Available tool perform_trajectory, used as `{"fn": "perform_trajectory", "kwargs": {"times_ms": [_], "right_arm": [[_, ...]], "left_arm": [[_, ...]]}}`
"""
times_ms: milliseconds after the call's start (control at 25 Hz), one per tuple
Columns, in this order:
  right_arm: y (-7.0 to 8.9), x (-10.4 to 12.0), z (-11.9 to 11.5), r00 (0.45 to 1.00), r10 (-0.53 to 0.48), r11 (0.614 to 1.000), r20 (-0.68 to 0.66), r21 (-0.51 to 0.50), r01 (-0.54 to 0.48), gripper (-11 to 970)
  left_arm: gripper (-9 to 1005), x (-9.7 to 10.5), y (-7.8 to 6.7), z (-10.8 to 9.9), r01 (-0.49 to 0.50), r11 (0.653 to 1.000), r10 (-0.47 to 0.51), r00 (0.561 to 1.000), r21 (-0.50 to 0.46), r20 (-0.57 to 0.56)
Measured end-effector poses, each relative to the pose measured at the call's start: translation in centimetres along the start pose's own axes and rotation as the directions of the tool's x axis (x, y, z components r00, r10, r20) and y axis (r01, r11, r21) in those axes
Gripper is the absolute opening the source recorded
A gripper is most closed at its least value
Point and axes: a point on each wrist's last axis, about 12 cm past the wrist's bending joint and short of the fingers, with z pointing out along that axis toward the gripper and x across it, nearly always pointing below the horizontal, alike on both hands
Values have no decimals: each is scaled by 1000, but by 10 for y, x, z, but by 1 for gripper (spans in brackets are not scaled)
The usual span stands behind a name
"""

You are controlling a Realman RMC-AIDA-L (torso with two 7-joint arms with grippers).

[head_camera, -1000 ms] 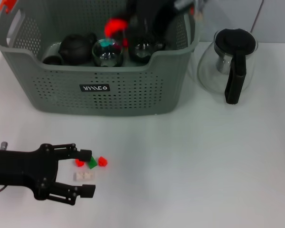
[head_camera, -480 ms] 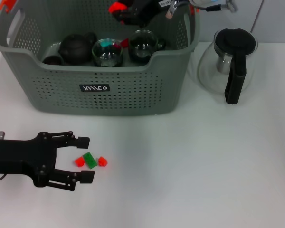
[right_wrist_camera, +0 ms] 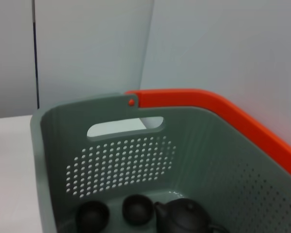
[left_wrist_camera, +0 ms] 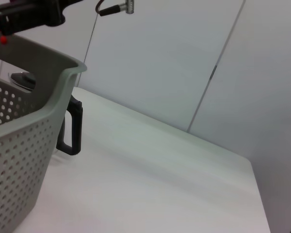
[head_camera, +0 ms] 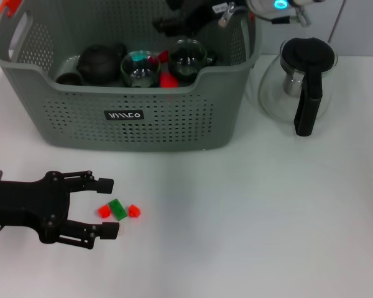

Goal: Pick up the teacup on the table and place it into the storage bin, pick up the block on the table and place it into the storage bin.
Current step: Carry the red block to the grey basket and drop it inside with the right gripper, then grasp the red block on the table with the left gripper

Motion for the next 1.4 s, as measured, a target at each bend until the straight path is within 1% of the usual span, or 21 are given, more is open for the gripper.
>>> {"fn": "perform_trajectory", "kwargs": {"times_ms": [80, 200, 280, 360, 480, 560, 640, 720, 800, 920, 1160, 1400], "right_arm": [[-2, -3, -3, 1000, -2, 1000, 14, 10, 2, 536], [-3, -8, -7, 999, -4, 1000, 32, 15, 3, 602], [-1, -12, -11, 999, -2, 1000, 46, -6, 2, 646], [6, -14, -16, 998, 2, 998, 57, -62, 2, 691], [20, -13, -22, 999, 1, 983, 53, -183, 8, 757], [31, -11, -25, 999, -9, 961, 35, -274, 18, 812], [42, -6, -26, 1000, -21, 939, 10, -343, 23, 878], [50, -1, -22, 999, -36, 924, -19, -380, 26, 944], [58, 4, -14, 998, -49, 917, -51, -398, 25, 944], [73, 12, 4, 994, -67, 911, -88, -412, 25, 945], [98, 19, 35, 987, -116, 913, -110, -403, 63, 945], [117, 31, 52, 980, -146, 914, -136, -399, 81, 945]], "left_arm": [[950, 0, 0, 0, 0, 1000, 0, 1000, 0, 1], [950, 0, 0, -1, 1, 1000, -1, 1000, -2, -1], [950, 0, 1, -3, 6, 1000, -6, 1000, -7, -6], [950, 1, 1, -8, 21, 1000, -21, 1000, -18, -15], [949, 5, 0, -18, 40, 999, -40, 999, -37, -20], [949, 8, -2, -25, 47, 997, -49, 999, -53, -21], [949, 12, -4, -31, 57, 996, -58, 998, -66, -19], [949, 16, -6, -34, 66, 995, -67, 998, -76, -16], [949, 18, -7, -38, 69, 994, -71, 997, -90, -12], [949, 19, -8, -44, 68, 992, -70, 997, -109, -14], [949, 19, -8, -53, 68, 990, -72, 997, -123, -29], [949, 19, -9, -54, 68, 992, -72, 997, -110, -31]]}}
